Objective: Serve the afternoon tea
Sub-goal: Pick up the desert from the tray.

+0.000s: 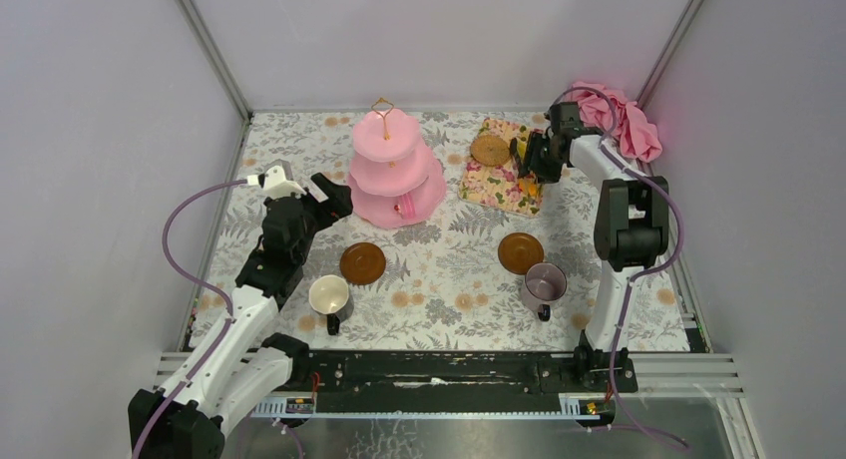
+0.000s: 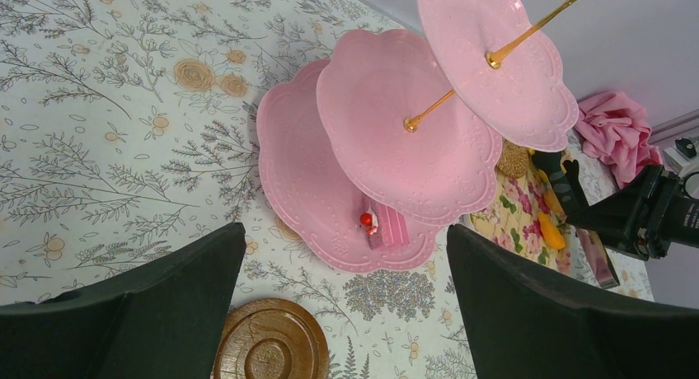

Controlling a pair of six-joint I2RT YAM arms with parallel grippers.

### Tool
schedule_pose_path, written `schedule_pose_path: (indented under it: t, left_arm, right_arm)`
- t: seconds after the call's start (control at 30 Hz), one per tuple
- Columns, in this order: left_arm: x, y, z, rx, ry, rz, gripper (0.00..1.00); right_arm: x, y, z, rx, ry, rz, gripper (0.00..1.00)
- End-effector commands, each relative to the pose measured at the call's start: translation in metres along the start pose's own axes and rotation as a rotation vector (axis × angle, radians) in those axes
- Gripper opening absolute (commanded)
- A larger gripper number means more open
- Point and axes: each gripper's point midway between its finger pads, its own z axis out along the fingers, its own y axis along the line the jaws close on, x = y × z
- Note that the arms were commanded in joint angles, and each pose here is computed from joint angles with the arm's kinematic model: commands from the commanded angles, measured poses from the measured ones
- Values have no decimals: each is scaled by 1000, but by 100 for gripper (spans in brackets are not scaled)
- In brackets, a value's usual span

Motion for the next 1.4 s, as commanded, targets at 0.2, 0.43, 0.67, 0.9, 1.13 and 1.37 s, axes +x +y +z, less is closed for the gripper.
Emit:
schedule_pose_path:
  t: [0.2, 0.43, 0.67, 0.9, 1.13, 1.37]
  left_arm:
    - [-17, -8, -2, 33, -58, -11, 100]
    - [-17, -9, -3, 36, -61, -12, 100]
    - [-18, -10, -5, 37, -67, -13, 100]
    - [-19, -10, -6, 40, -70, -14, 100]
    - [-21, -11, -8, 43, -78, -19, 100]
    - [-23, -11, -10, 43, -85, -21, 100]
  right_arm:
    - [-20, 15, -5, -82, -34, -24, 50]
    - [-19, 19, -7, -104, -31, -18, 43]
    - [-15, 24, -11, -134, -22, -6, 30]
    - [-13, 28, -20, -146, -34, -1, 22]
    - [-9, 29, -32, -152, -56, 2, 17]
    - [-5, 34, -40, -154, -71, -11, 11]
